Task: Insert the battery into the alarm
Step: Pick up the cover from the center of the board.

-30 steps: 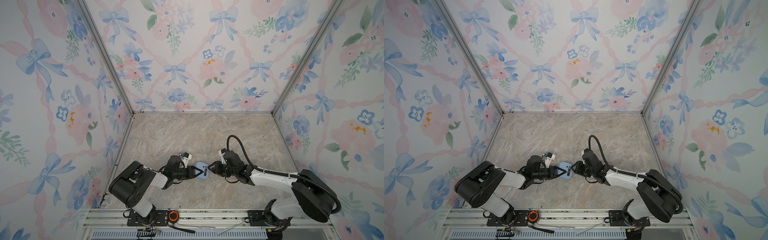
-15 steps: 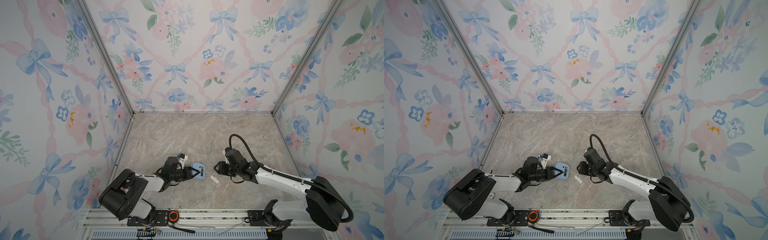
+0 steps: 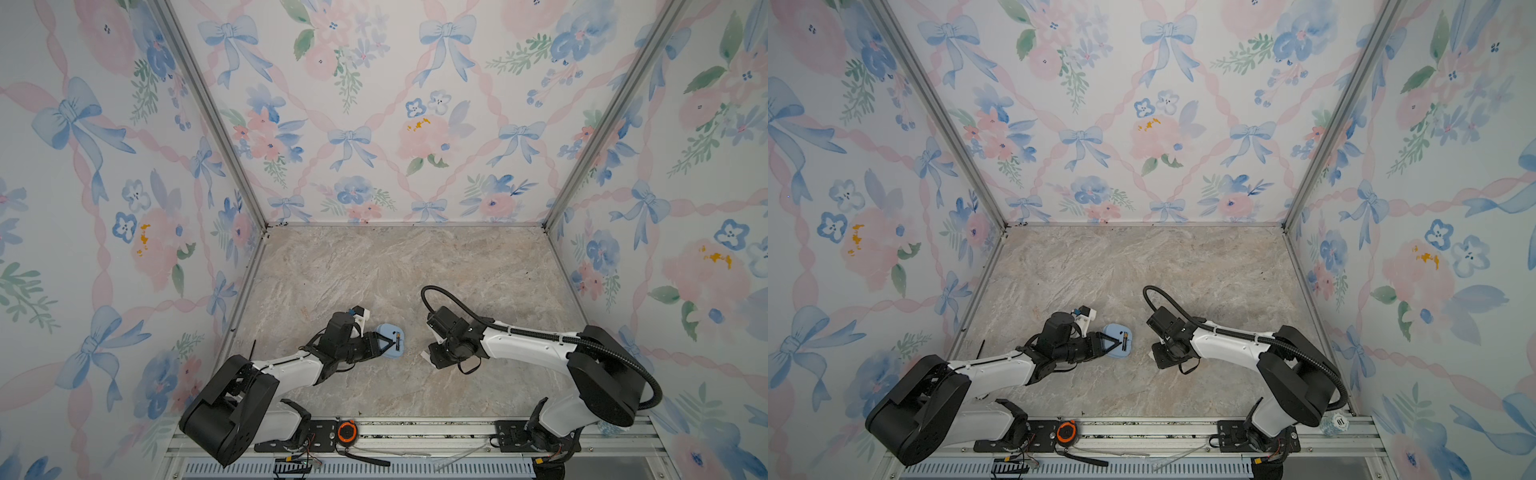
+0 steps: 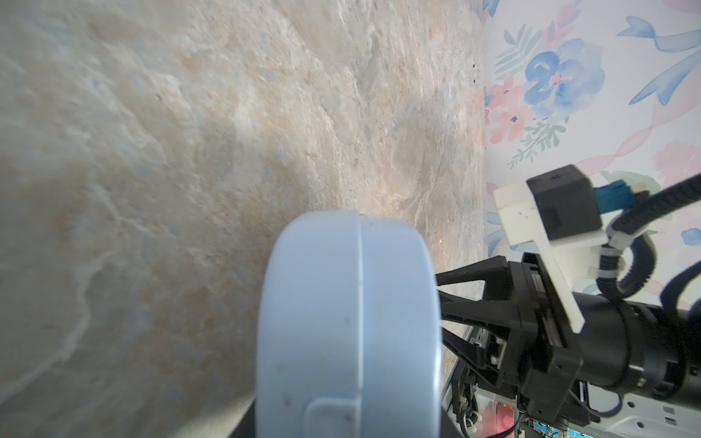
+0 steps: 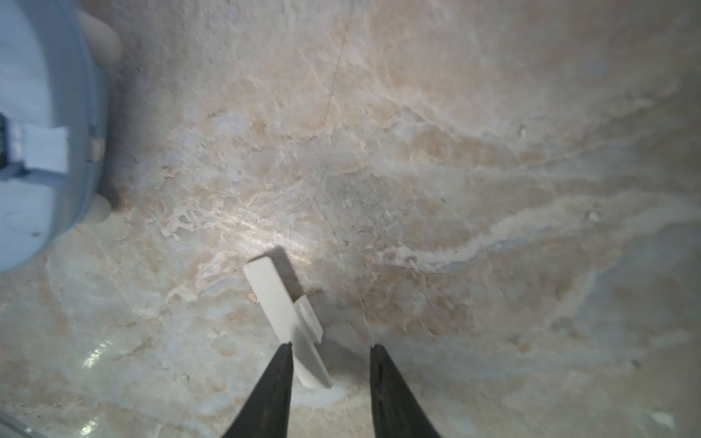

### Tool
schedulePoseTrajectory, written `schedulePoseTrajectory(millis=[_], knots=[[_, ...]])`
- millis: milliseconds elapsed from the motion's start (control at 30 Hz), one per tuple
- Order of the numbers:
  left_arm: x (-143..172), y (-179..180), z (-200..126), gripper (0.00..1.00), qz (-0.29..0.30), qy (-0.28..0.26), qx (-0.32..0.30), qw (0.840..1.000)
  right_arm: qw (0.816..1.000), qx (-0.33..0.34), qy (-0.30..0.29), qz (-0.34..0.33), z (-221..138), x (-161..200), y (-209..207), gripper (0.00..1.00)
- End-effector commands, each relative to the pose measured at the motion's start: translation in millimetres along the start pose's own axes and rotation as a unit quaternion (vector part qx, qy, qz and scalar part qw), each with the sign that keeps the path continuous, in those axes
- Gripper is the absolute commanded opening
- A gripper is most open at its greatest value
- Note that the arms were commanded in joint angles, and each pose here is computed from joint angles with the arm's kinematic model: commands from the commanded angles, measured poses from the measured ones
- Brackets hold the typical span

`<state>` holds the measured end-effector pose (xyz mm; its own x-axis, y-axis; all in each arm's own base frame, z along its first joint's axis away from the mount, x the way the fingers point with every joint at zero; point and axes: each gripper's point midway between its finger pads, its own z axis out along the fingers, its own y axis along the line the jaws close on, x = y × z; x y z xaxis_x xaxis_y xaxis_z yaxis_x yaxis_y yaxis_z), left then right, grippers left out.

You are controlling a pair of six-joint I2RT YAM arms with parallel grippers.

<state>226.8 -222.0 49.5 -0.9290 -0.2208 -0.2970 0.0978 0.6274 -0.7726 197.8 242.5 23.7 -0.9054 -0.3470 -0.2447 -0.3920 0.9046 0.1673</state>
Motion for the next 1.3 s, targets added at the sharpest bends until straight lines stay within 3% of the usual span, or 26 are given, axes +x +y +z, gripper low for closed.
schedulePoseTrajectory(millis=[0,267,533,1000,1167,1267], knots=[[33.9,58.4,-5.4,0.00,-0.031,0.038,-0.104,0.993,1.000,0.004,-0.004,-0.023,-1.8,-7.9,3.4,0.36],[33.5,57.3,-4.7,0.00,-0.030,0.040,-0.102,0.994,1.000,-0.016,-0.013,-0.017,-4.5,-21.1,8.6,0.34],[32.9,56.0,-2.8,0.00,-0.030,0.043,-0.099,0.994,1.000,-0.018,-0.001,-0.008,6.9,-17.9,7.1,0.25],[32.7,53.9,-2.1,0.00,-0.029,0.045,-0.094,0.994,0.999,-0.027,-0.008,0.022,4.5,-10.9,-1.6,0.17],[33.8,54.7,-2.4,0.00,-0.029,0.045,-0.094,0.994,0.999,-0.036,-0.010,0.035,2.7,-9.3,-3.8,0.17],[33.8,54.5,-2.3,0.00,-0.028,0.045,-0.094,0.994,0.998,-0.048,-0.010,0.045,2.3,-9.4,-2.0,0.22]])
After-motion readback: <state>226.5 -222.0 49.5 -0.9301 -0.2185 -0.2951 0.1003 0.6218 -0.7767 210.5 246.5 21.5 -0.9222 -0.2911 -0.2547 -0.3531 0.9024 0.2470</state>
